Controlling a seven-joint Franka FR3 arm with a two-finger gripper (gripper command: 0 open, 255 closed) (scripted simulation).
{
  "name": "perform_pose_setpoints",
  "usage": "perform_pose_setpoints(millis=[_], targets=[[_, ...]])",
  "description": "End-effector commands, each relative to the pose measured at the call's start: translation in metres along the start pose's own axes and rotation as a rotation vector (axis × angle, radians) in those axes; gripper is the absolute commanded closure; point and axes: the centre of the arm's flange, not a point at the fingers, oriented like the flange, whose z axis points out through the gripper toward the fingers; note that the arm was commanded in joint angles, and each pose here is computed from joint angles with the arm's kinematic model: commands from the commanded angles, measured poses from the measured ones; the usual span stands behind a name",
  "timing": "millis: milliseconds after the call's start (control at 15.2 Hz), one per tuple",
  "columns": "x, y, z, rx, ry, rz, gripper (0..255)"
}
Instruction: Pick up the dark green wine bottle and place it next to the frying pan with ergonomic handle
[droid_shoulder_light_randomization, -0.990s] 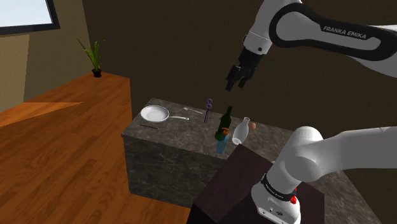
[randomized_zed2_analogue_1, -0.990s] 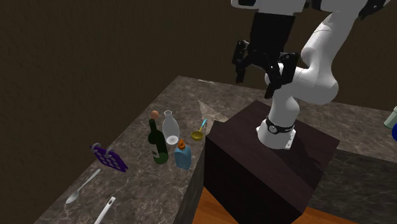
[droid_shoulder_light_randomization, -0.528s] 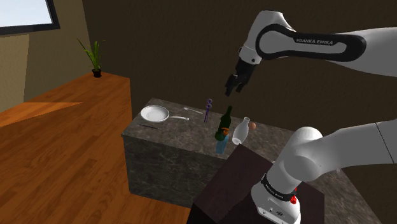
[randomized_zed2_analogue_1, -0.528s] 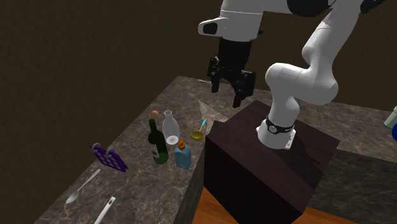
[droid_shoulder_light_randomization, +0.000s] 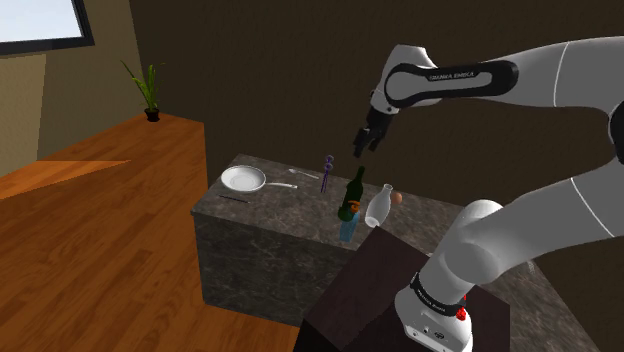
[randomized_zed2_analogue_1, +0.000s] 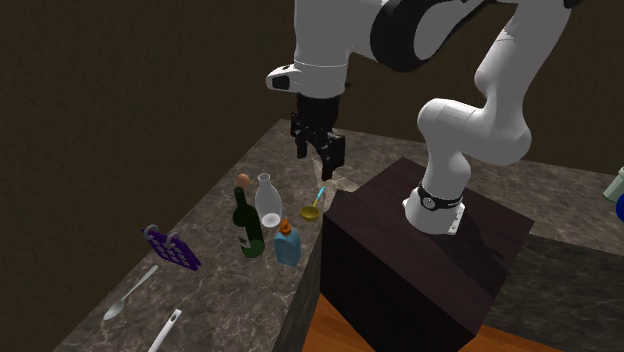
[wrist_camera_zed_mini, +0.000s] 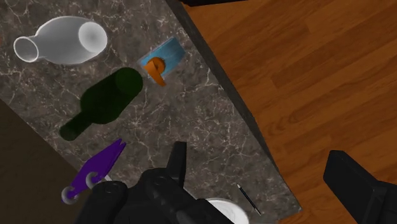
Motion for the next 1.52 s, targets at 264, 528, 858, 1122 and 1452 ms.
perform_pose_setpoints(millis=[264,528,858,1122,1452], targets=[[0.025,0.057,0.047,-0.015,-0.022,-0.012,0],[0.042,0.095,0.078,-0.025,-0.036,-0.020,0],[0.064,0.143,0.118,-0.036,-0.055,-0.029,0],[0.080,0.181,0.149,-0.046,-0.070,-0.036,0],[0.101,0.230,0.189,-0.057,-0.088,-0.045,0]])
